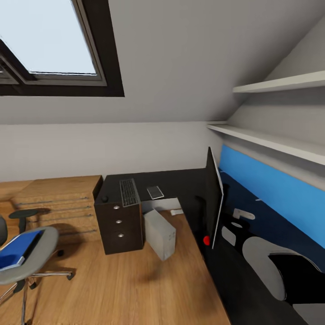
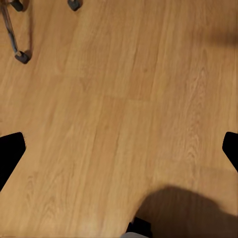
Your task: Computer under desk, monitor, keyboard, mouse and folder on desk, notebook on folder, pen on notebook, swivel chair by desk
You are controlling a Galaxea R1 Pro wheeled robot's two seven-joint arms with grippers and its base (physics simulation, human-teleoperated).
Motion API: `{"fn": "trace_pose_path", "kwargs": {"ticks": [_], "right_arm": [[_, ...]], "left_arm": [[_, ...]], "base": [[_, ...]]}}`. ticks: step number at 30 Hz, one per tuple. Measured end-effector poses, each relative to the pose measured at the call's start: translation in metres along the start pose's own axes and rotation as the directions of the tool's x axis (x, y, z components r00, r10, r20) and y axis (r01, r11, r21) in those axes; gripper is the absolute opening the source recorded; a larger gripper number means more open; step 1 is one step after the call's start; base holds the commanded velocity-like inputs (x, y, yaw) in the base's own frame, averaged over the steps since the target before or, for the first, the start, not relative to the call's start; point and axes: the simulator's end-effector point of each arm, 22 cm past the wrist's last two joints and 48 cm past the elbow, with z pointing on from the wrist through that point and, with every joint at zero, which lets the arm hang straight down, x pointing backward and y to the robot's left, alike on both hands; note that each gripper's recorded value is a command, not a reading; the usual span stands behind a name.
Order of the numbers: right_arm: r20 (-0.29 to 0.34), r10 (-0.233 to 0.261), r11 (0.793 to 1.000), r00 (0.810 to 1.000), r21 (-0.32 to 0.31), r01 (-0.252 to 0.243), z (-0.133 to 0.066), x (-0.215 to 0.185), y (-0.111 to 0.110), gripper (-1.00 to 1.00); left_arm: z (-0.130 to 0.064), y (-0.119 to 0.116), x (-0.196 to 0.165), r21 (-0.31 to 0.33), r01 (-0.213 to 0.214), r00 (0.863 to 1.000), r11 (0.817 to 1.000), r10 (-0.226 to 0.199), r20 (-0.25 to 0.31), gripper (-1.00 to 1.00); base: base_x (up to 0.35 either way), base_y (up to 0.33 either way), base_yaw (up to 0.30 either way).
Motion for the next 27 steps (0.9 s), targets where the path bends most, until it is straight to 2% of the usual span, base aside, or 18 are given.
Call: {"fn": "trace_pose_path", "kwargs": {"ticks": [7,27], "right_arm": [[-0.001,-0.004,1.000,1.000,-0.009,0.004,-0.0021,0.0016,0.0063,1.00],[-0.005,-0.002,1.000,1.000,-0.008,0.002,-0.0012,0.0041,0.0066,1.00]], "left_arm": [[0.0000,0.0000,0.0000,0.000,0.000,1.000,1.000,0.000,0.000,1.00],[0.0002,0.0001,0.0019,0.000,-0.001,1.000,1.000,0.001,-0.004,1.00]], "base": [[0.000,0.000,0.257],[0.009,0.010,0.254]]}}
